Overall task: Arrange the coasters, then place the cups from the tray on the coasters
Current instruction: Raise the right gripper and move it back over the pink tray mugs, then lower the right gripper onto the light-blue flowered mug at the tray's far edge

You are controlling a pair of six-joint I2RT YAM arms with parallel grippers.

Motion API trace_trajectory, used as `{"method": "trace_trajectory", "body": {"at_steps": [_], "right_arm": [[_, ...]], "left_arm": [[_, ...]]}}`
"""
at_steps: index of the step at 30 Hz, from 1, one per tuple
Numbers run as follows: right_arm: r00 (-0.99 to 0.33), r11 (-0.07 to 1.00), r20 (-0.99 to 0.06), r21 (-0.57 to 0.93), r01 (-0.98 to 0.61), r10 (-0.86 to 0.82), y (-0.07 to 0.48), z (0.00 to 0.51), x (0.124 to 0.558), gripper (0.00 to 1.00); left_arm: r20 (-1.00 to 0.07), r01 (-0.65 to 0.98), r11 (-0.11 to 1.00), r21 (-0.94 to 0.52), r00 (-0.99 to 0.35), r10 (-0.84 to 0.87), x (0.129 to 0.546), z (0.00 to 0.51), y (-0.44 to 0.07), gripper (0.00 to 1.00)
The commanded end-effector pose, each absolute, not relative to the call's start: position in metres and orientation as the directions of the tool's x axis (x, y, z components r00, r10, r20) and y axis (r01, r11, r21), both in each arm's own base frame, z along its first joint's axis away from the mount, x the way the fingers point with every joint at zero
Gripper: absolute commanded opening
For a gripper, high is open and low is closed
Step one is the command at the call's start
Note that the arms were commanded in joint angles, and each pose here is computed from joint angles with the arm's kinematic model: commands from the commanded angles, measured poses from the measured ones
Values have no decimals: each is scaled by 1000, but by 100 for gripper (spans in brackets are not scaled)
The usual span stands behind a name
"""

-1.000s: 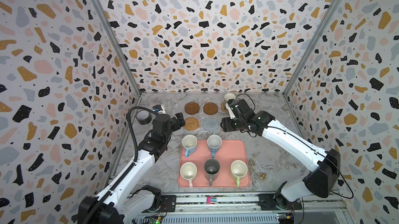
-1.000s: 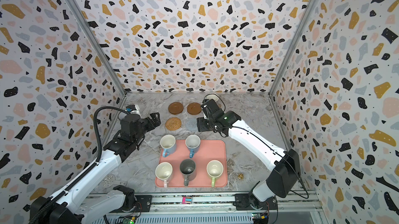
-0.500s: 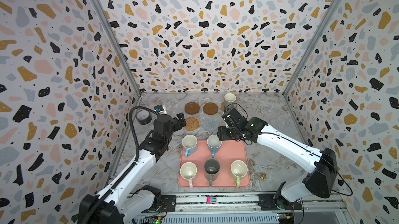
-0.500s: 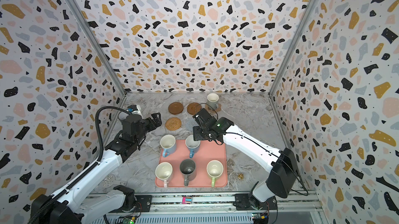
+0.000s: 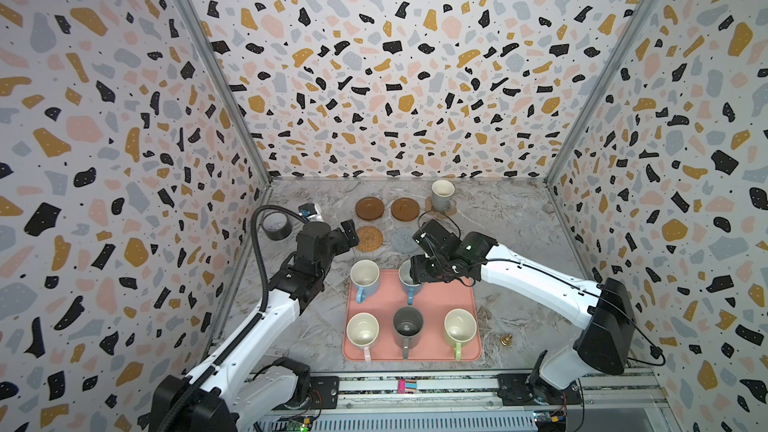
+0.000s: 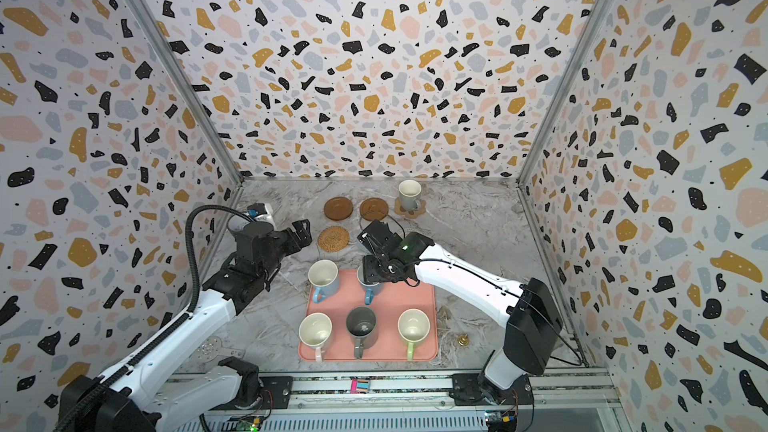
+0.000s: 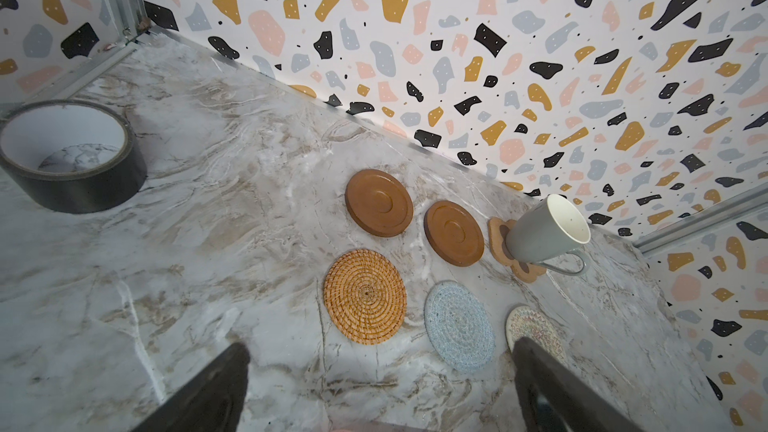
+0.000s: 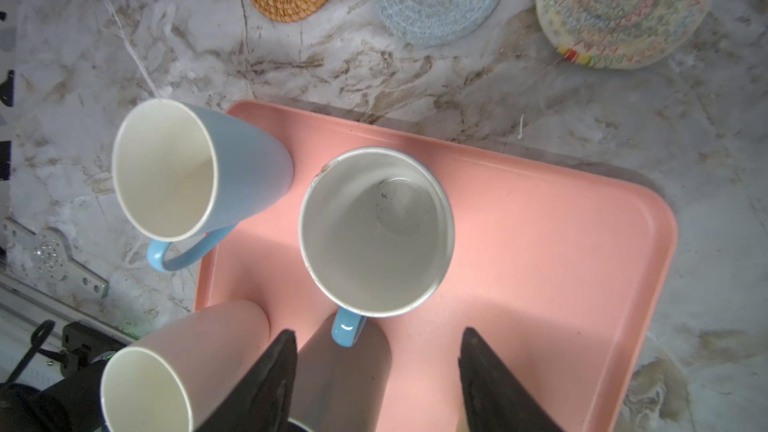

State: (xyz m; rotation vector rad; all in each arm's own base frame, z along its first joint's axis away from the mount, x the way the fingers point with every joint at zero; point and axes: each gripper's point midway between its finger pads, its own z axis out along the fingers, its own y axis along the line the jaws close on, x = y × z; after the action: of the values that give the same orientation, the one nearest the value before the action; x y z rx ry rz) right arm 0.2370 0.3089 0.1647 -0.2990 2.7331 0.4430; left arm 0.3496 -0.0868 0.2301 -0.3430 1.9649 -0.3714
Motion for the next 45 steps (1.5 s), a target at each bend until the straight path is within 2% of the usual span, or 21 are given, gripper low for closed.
{"method": "trace_trajectory", "body": {"at_steps": [1,16,24,31,40,45], "right_arm": [[-929,937,-343,255,-238,-142,308,168,227,64],[-939,921,-302,295,-255,-163,327,150,213,65],[-943,931,-282,263,-253,-177,334,130,204,65],[-947,948,-278,221,-229,-163,332,113,202,65],[-930,977,-321,61,-206,-176,310,99,217,63],[-928,978,-327,45,-203,-177,305,98,222,62]], "left_arm": [[-836,-67,918,-391,-392,-384,342,232,-84,99],[-827,-69,913,-401,-402,-394,339,226,-84,100],[-852,-49,924,-379,-372,-368,340,239,-83,100],[-851,-36,926,-375,-381,-360,346,237,-87,100],[-843,-27,922,-386,-396,-364,345,233,-90,99],[-852,-22,931,-363,-398,-342,346,236,-90,100]]}}
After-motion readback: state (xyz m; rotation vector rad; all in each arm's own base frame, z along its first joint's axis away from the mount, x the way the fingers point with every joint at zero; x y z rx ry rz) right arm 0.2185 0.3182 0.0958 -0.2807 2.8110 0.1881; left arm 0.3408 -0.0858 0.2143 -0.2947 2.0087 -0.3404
